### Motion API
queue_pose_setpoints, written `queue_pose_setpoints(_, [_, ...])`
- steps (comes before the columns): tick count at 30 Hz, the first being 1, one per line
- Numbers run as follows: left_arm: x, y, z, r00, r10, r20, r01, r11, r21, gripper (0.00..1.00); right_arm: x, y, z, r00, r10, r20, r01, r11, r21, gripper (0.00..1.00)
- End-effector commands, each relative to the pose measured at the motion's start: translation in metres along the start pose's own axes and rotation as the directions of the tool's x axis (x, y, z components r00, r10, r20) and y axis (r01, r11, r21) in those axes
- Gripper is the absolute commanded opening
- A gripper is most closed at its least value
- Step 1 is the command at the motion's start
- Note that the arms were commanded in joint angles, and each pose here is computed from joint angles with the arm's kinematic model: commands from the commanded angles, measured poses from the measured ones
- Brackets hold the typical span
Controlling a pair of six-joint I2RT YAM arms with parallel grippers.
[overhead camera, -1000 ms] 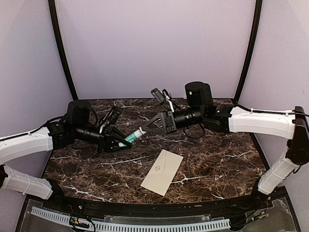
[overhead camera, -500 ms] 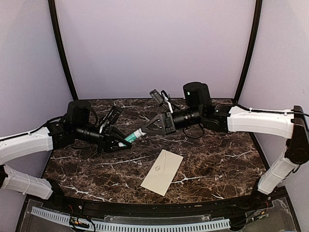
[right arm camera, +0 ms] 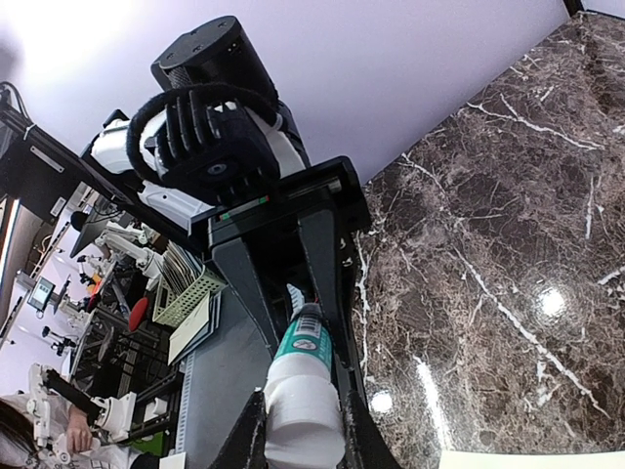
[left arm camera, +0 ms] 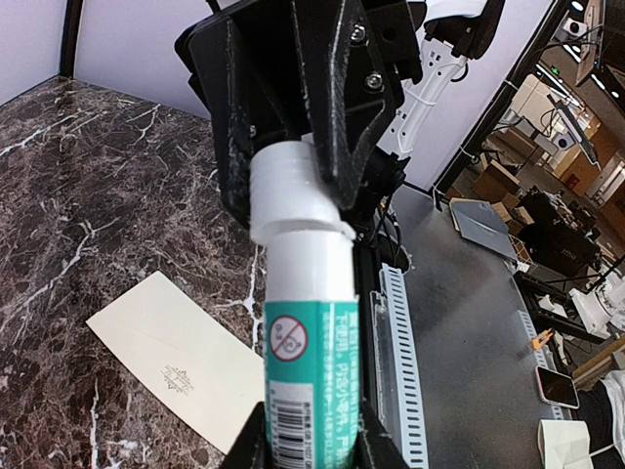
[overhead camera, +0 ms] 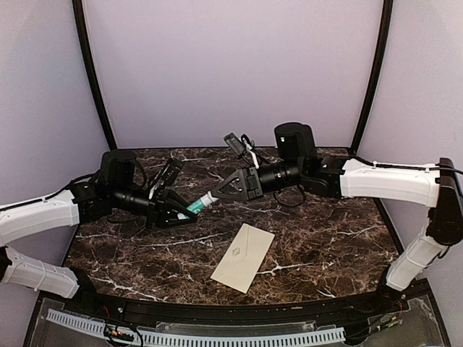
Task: Place the letter into the envelope and seal it
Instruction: Close the solid glue cap on the solid glue.
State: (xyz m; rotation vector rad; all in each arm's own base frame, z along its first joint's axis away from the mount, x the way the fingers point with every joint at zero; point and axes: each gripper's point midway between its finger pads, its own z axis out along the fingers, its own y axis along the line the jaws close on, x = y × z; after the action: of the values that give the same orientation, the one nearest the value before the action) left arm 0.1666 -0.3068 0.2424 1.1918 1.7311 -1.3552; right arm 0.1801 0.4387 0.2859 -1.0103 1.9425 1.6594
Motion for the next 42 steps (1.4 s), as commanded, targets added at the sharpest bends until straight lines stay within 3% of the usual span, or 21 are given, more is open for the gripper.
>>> queue_pose_setpoints(1, [-0.009, -0.008, 0.000, 0.999, 0.033, 0.023, -0.034, 0.999, 0.032, 0.00, -0.016, 0.020, 0.002, 0.998, -0.048, 0.045, 0.051, 0.997, -0.064, 0.08])
queue_pose_setpoints(42, [-0.009, -0.010, 0.001, 0.999, 0.029, 0.025, -0.030, 0.999, 0.039, 0.00, 0.009, 0.003, 0.013, 0.997, -0.038, -0.070, 0.038, 0.999, -0.003, 0.04])
